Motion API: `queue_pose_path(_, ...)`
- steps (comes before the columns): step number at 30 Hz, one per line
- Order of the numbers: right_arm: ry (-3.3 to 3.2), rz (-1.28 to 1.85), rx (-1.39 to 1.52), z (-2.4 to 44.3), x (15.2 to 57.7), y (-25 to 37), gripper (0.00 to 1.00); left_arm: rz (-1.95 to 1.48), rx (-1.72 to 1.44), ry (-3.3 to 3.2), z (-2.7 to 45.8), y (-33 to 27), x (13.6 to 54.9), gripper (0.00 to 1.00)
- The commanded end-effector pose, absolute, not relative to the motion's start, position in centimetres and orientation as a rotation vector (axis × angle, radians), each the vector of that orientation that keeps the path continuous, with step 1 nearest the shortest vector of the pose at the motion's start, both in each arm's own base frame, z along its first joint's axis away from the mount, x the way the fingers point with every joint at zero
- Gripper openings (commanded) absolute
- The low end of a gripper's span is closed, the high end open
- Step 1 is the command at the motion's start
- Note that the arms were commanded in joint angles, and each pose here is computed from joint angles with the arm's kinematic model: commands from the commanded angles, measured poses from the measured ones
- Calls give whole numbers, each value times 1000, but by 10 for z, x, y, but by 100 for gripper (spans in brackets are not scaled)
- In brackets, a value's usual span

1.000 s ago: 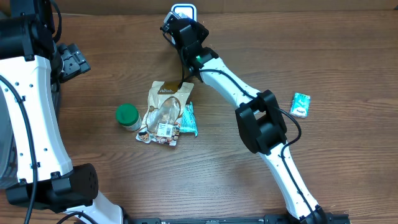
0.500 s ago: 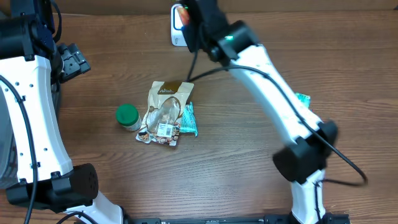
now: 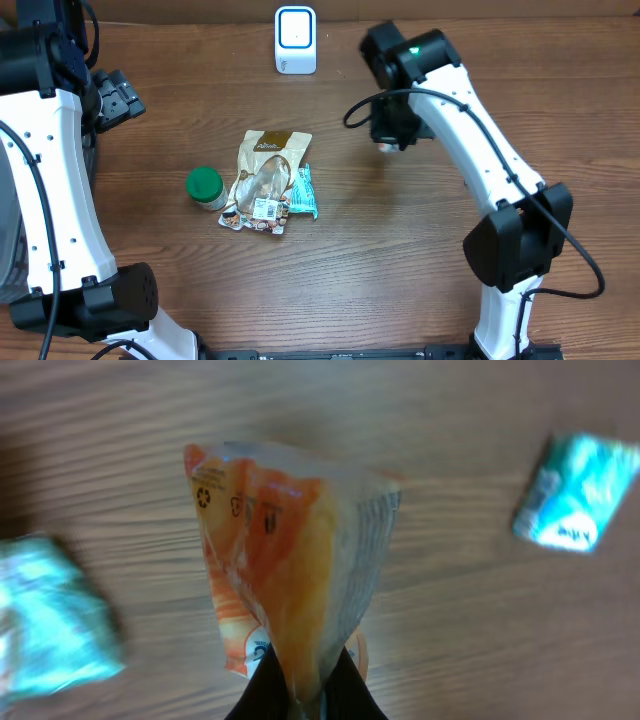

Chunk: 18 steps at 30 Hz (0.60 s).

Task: Scan the item barcode
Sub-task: 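Carry the orange packet right and set it beside the teal box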

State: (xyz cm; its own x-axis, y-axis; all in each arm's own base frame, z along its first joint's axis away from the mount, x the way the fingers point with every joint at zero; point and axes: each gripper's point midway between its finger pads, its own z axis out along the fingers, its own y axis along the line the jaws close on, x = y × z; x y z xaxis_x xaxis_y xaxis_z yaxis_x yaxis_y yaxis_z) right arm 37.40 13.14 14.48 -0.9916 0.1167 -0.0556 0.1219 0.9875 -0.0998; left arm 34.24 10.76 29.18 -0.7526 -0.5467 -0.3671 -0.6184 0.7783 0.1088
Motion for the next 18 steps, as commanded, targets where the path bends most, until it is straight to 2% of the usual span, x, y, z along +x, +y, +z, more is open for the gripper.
queue_pose_path(1,3122,-209,457,120,370,98,4,341,-875,2657,294,109,341,100)
queue_pose_path(6,3176,-229,659,100,361,49,4,341,-875,2657,294,109,341,100)
queue_pose_path(18,3144,-226,970,92,355,-29,4,341,-875,2657,294,109,341,100)
